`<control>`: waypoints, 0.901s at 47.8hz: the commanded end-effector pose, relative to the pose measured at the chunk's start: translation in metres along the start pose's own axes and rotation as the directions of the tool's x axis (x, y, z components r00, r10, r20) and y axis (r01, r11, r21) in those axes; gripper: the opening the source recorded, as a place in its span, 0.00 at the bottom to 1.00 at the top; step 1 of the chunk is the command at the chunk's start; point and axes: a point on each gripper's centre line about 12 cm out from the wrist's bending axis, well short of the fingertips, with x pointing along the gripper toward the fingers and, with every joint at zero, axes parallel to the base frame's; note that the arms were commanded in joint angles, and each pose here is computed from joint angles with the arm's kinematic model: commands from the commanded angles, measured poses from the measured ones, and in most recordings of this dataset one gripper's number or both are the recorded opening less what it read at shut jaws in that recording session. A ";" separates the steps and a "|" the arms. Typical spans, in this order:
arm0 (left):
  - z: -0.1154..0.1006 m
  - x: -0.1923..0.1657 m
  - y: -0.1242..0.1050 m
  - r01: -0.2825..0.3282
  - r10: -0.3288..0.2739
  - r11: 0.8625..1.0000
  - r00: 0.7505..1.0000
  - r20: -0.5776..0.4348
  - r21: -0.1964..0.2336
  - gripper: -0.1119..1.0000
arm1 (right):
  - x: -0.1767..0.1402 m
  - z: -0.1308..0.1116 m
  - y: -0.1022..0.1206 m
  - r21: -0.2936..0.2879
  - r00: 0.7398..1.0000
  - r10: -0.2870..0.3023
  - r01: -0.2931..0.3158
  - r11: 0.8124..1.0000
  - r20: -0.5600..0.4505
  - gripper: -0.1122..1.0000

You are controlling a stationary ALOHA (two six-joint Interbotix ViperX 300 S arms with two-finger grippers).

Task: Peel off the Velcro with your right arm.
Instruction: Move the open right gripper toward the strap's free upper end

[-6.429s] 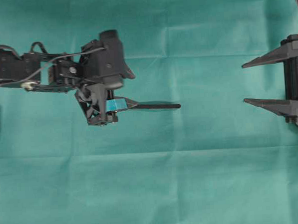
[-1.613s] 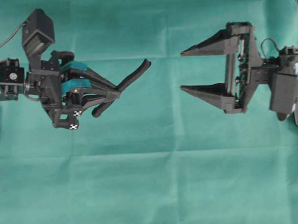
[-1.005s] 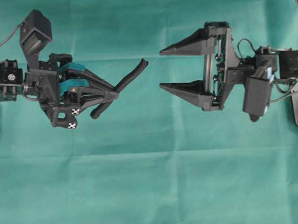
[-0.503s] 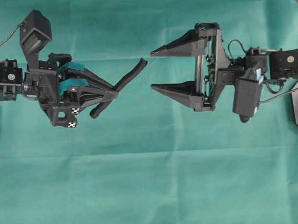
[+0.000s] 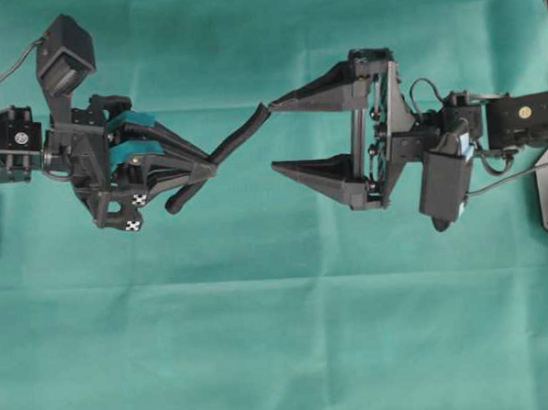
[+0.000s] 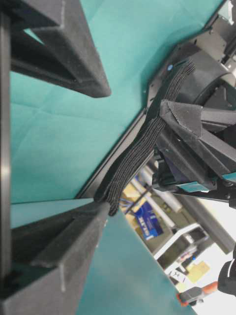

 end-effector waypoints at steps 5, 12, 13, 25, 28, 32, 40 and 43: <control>0.009 -0.003 -0.005 0.019 -0.019 1.000 0.999 0.032 -0.004 0.19 | 0.003 0.011 -0.005 -0.002 0.999 -0.016 0.016 1.000 0.037 0.66; 0.009 -0.003 -0.005 0.018 -0.018 1.000 0.999 0.031 -0.004 0.19 | 0.002 0.010 -0.004 0.000 0.999 -0.014 0.014 1.000 0.033 0.66; 0.009 -0.003 -0.005 0.018 -0.018 1.000 0.999 0.031 -0.004 0.19 | 0.003 0.010 -0.005 -0.001 0.999 -0.014 0.014 1.000 0.035 0.66; 0.008 -0.003 -0.005 0.018 -0.018 1.000 0.999 0.031 -0.004 0.19 | 0.002 0.009 -0.004 0.000 0.999 -0.012 0.012 1.000 0.030 0.48; 0.008 -0.003 -0.005 0.018 -0.018 1.000 0.999 0.031 -0.004 0.19 | 0.002 0.009 -0.004 0.002 0.999 -0.012 0.012 1.000 0.030 0.45; 0.008 -0.003 -0.005 0.018 -0.018 1.000 0.999 0.031 -0.004 0.19 | 0.002 0.009 -0.004 0.001 0.999 -0.011 0.011 1.000 0.031 0.44; 0.009 -0.003 -0.005 0.019 -0.019 1.000 0.999 0.032 -0.004 0.19 | 0.002 0.009 -0.004 0.002 0.999 -0.012 0.012 1.000 0.030 0.43; 0.009 -0.004 -0.005 0.020 -0.020 1.000 0.999 0.033 -0.004 0.19 | 0.002 0.009 -0.004 0.001 0.999 -0.011 0.011 1.000 0.031 0.43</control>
